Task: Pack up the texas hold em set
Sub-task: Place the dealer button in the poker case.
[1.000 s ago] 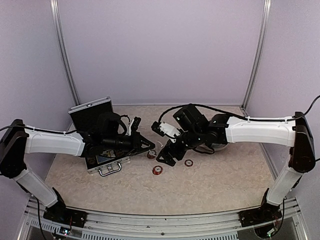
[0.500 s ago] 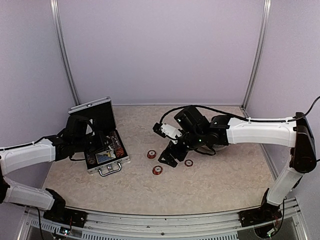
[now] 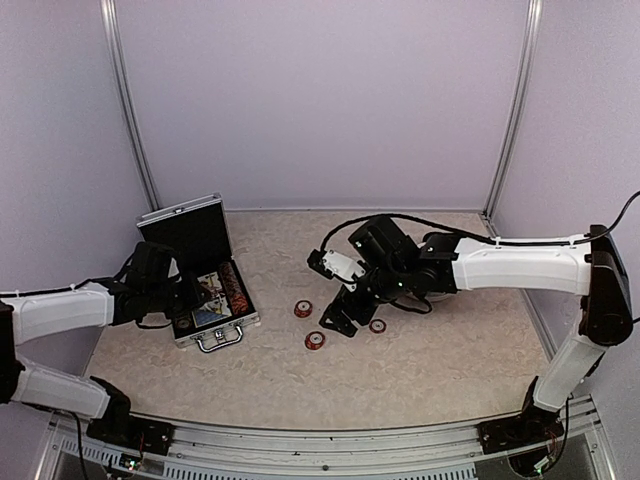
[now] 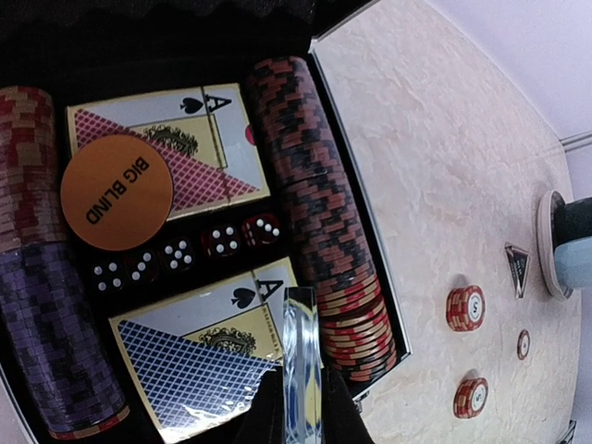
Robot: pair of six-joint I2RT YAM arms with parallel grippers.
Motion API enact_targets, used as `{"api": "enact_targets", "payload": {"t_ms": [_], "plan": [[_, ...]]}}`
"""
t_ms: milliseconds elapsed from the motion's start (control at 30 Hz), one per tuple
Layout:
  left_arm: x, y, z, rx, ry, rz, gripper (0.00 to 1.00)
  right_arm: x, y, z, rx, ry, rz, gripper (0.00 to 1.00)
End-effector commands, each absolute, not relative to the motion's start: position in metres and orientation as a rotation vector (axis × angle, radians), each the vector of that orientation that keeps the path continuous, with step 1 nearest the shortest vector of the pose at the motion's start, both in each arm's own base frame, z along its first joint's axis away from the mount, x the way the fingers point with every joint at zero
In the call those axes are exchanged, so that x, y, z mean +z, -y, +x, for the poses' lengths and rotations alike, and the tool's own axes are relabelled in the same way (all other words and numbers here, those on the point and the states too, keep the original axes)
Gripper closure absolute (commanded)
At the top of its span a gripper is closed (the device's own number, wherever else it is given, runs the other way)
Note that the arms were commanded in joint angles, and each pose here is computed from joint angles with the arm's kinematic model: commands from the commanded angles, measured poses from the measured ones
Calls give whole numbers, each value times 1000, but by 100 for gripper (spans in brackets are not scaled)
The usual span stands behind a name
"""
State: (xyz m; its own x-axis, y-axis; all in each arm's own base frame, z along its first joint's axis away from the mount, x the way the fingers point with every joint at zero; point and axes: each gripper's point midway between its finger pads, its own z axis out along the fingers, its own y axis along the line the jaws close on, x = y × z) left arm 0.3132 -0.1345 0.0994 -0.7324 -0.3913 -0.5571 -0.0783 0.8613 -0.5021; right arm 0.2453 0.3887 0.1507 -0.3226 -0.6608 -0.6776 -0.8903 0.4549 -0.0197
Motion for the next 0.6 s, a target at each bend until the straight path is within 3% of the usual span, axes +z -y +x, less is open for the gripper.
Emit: {"api": "enact_targets", "payload": {"t_ms": [0,433,567], "plan": [[92,139,313,-655,-2346,-333,98,144,-385,248,455,-2089,-1286,1],[71,120,309,-581,-2380,-385,77,136,-380,254,445,-2115,-1275,1],[71,116,310,-558,-2382,-386,60,132,-379,253,440,-2122,-1279,1]]}}
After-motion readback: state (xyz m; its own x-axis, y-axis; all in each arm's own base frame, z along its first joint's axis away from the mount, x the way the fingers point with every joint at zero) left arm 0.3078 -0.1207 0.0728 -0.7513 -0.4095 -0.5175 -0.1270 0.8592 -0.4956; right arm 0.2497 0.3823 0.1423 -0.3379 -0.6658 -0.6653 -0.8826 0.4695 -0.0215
